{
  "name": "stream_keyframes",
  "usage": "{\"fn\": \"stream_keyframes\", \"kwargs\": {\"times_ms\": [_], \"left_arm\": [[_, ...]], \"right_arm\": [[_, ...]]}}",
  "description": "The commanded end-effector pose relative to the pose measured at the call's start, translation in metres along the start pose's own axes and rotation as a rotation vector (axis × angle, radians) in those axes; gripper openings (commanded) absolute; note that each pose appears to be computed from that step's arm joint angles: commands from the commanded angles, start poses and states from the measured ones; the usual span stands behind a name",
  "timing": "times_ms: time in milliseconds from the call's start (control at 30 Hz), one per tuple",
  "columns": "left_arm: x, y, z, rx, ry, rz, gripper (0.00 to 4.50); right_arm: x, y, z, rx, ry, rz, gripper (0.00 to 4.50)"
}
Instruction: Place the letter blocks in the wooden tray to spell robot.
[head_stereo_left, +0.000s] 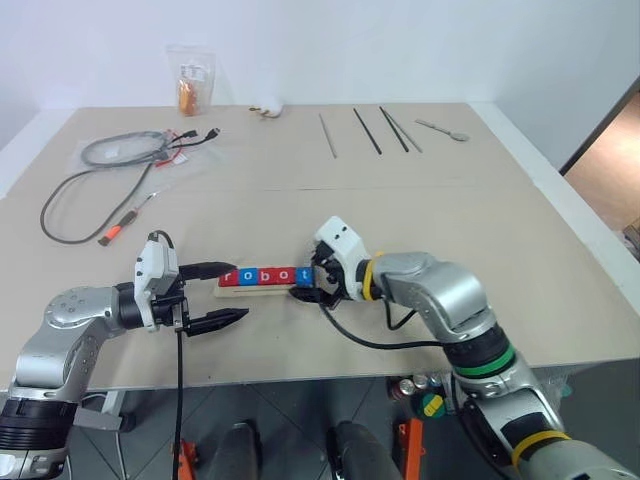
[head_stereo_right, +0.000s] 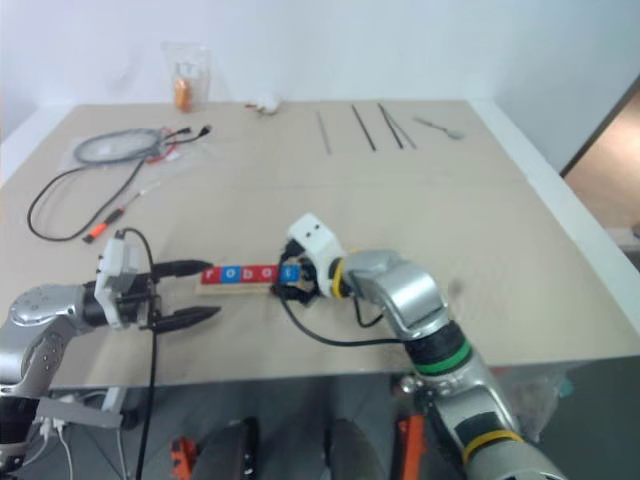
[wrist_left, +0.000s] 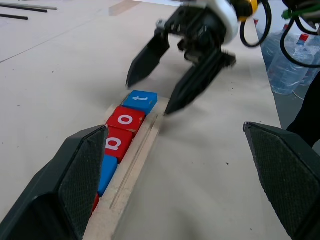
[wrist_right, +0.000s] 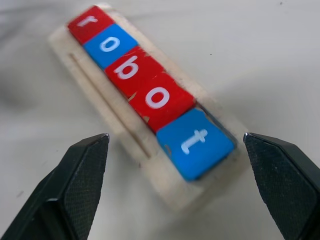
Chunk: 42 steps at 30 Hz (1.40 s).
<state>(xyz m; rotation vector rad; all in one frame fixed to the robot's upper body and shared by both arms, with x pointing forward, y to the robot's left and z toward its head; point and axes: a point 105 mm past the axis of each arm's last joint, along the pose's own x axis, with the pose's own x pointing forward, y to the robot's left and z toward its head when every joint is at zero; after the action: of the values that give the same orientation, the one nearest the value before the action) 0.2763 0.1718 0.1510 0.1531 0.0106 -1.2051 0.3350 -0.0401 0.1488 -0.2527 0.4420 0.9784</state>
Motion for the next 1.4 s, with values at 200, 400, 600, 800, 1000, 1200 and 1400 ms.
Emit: {"fn": "stream_keyframes", "kwargs": {"times_ms": [200, 400, 600, 800, 1000, 1200, 1400], "left_arm": [[-0.002, 0.001, 0.010, 0.034, -0.023, -0.002, 4.50], [-0.003, 0.000, 0.012, 0.032, -0.026, -0.006, 4.50], [-0.001, -0.001, 0.012, 0.030, -0.027, -0.011, 4.50], [0.000, -0.002, 0.010, 0.025, -0.029, -0.012, 4.50], [0.001, -0.002, 0.010, 0.024, -0.032, -0.012, 4.50], [0.001, -0.003, 0.010, 0.024, -0.031, -0.009, 4.50], [0.000, -0.002, 0.010, 0.025, -0.033, -0.001, 4.50]], "right_arm": [[-0.046, -0.027, 0.030, -0.078, -0.153, 0.031, 4.47], [-0.043, -0.018, 0.021, -0.094, -0.162, 0.077, 3.37], [-0.028, 0.013, 0.013, -0.119, -0.155, 0.199, 1.28], [-0.017, 0.027, 0.006, -0.153, -0.097, 0.270, 0.06], [-0.006, 0.016, 0.005, -0.189, -0.071, 0.234, 0.06], [-0.001, 0.005, 0.003, -0.198, -0.050, 0.203, 0.06], [-0.001, 0.007, -0.002, -0.204, -0.033, 0.223, 0.06]]}}
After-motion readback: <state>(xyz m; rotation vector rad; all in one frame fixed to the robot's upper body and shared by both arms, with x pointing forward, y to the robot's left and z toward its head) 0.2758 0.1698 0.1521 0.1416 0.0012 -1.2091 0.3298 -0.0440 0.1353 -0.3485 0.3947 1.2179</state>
